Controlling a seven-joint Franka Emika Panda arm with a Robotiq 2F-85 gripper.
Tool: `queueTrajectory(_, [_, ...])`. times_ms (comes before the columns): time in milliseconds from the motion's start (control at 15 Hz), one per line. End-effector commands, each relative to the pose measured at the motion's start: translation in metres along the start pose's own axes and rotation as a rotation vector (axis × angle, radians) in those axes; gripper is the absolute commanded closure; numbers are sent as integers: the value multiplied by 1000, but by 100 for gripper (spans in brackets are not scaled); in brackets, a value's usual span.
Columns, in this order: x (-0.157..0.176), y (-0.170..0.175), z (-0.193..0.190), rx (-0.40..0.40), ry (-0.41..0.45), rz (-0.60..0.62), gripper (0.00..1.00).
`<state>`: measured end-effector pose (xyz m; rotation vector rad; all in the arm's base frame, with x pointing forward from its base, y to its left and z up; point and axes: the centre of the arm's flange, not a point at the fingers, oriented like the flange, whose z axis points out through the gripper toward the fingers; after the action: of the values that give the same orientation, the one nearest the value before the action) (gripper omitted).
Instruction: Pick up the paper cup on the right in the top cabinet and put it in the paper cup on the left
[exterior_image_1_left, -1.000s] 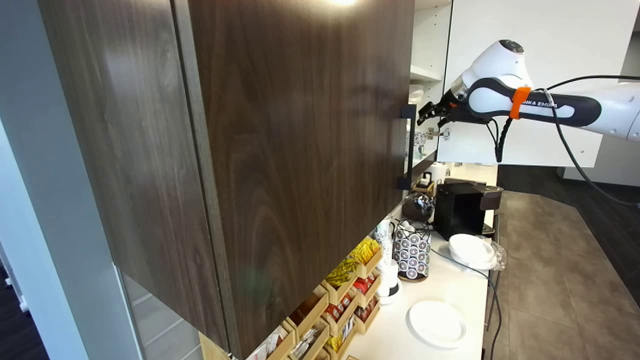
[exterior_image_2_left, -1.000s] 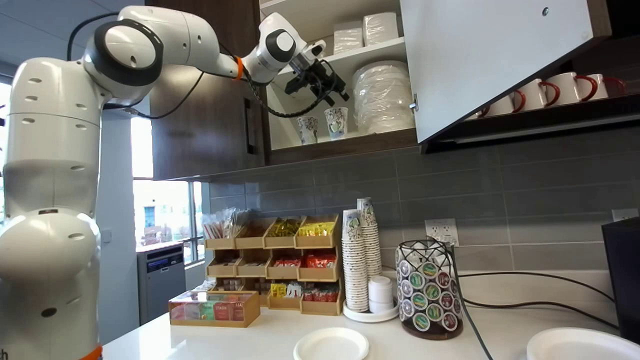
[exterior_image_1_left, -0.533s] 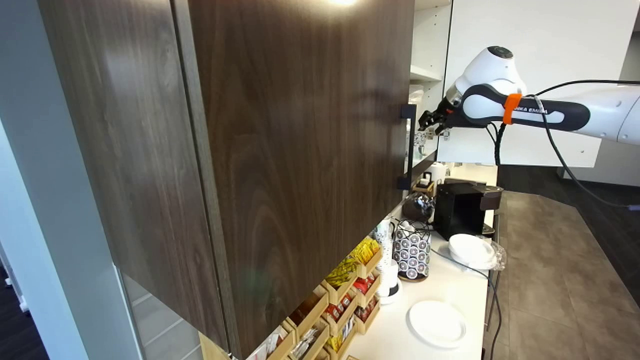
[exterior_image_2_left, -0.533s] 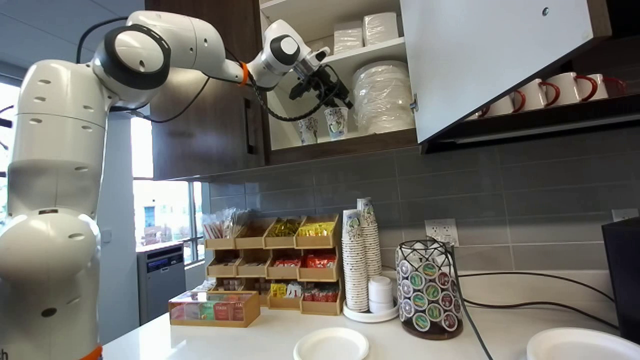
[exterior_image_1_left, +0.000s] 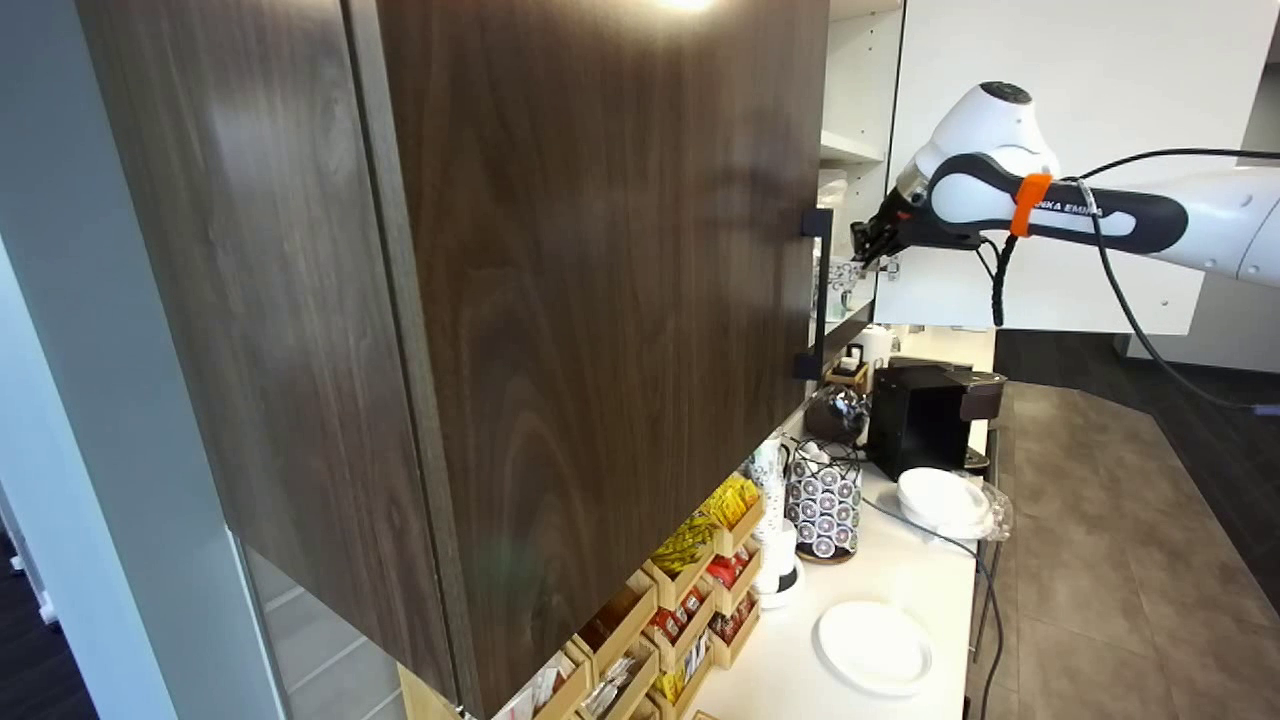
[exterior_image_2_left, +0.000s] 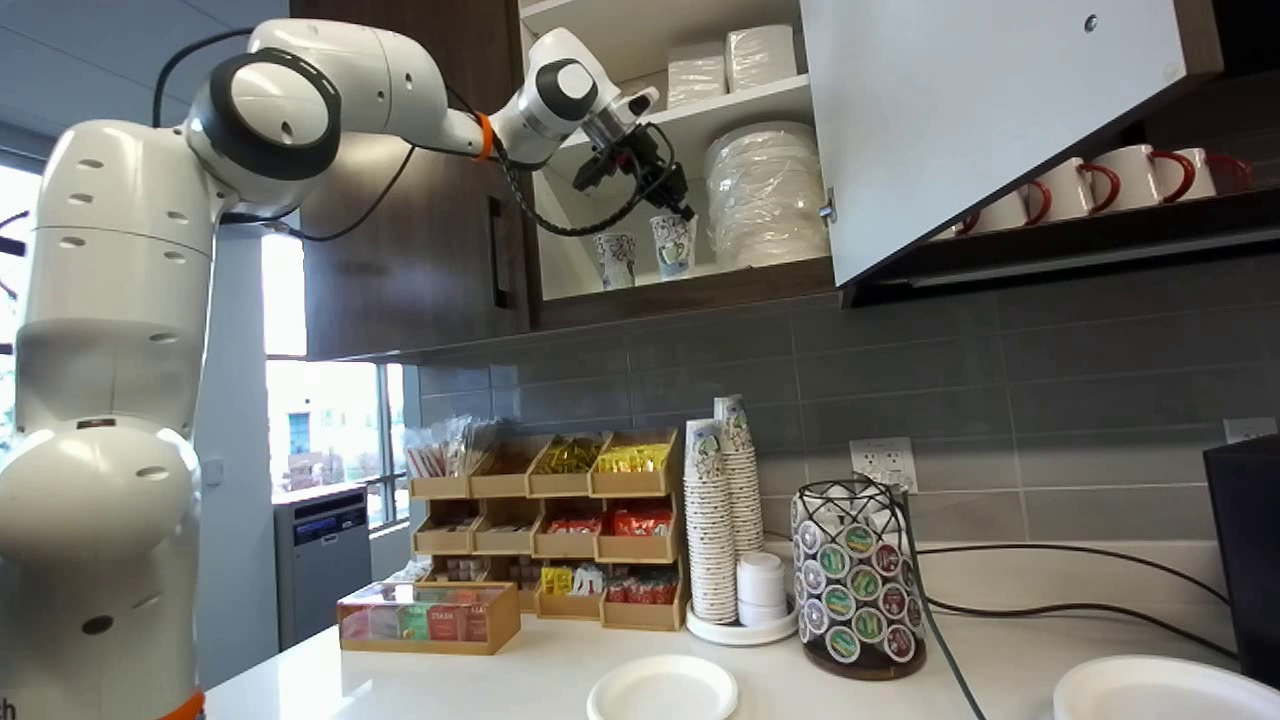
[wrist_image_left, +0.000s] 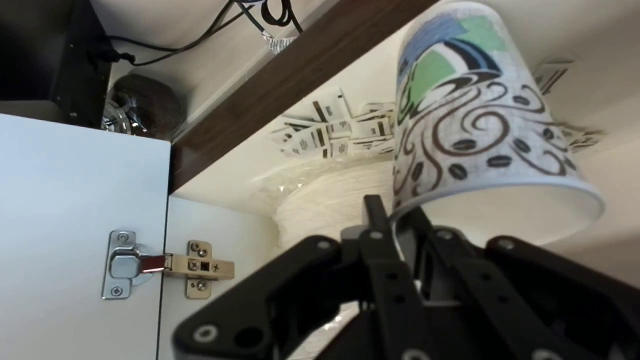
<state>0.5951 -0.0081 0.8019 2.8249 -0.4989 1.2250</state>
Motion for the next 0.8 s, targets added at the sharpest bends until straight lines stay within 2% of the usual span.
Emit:
queueTrajectory(0, [17, 5, -21, 37, 1, 45, 100])
queueTrajectory(467, [26, 12, -37, 66, 31, 83, 99])
queueTrajectory(733, [43, 4, -79, 112, 101, 79, 99])
